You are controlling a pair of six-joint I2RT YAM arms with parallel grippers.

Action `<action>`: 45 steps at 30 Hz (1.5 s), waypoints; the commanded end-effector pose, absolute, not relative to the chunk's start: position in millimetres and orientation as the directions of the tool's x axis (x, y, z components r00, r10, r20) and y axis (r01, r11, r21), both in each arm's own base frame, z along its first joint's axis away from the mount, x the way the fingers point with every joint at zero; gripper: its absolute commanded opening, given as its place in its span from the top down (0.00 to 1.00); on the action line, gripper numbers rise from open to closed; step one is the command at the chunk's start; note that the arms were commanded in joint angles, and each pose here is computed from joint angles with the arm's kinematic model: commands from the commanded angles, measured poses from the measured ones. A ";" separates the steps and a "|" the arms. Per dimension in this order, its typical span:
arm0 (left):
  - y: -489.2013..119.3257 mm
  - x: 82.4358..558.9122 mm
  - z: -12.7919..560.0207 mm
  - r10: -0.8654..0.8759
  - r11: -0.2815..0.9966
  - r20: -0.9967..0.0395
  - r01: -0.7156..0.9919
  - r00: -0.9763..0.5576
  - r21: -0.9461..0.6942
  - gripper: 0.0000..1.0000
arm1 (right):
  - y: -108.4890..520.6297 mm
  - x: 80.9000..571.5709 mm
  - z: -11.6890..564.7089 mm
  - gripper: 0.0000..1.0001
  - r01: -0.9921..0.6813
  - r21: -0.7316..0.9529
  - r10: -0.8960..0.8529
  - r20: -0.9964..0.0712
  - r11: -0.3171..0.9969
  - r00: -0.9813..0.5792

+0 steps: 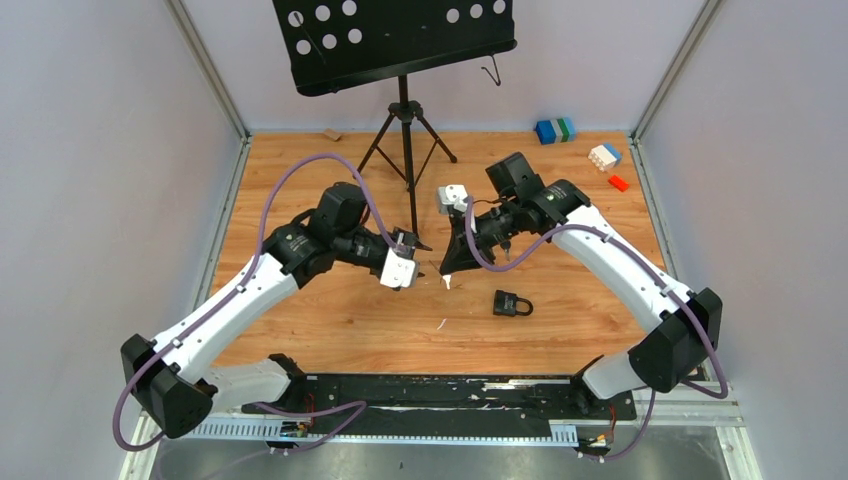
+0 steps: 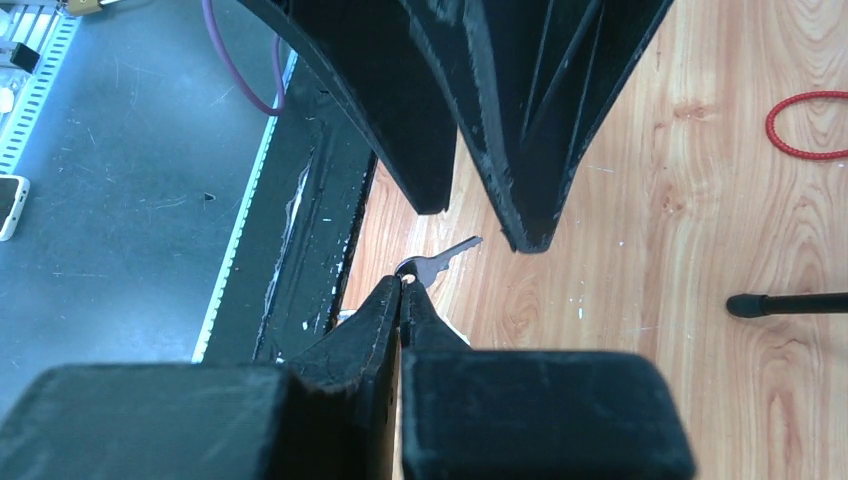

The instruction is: Unlock with the key

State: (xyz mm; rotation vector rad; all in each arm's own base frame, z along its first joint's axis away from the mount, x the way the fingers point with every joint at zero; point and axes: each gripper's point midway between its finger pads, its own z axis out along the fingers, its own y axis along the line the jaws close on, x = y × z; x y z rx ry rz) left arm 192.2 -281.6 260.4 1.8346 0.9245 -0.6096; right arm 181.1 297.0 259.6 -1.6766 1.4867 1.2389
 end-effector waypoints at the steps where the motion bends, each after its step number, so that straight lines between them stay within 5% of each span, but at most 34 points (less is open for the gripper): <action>1: -287.9 194.9 267.0 0.326 -0.298 -0.682 0.755 0.655 0.584 0.44 | 302.5 174.8 264.8 1.00 -0.952 0.140 -0.405 -0.914 -0.273 -0.018; 21: -303.2 193.7 251.2 0.348 -0.363 -0.646 0.733 0.680 0.576 0.61 | 304.6 176.2 258.8 1.00 -0.950 0.150 -0.418 -0.908 -0.273 -0.023; 37: -300.8 195.9 246.9 0.373 -0.355 -0.625 0.728 0.686 0.587 0.95 | 303.4 177.8 255.5 1.00 -0.953 0.144 -0.427 -0.904 -0.266 -0.017; 45: -299.5 194.6 250.3 0.371 -0.322 -0.639 0.739 0.673 0.592 0.95 | 303.3 178.1 254.0 1.00 -0.954 0.143 -0.429 -0.903 -0.265 -0.017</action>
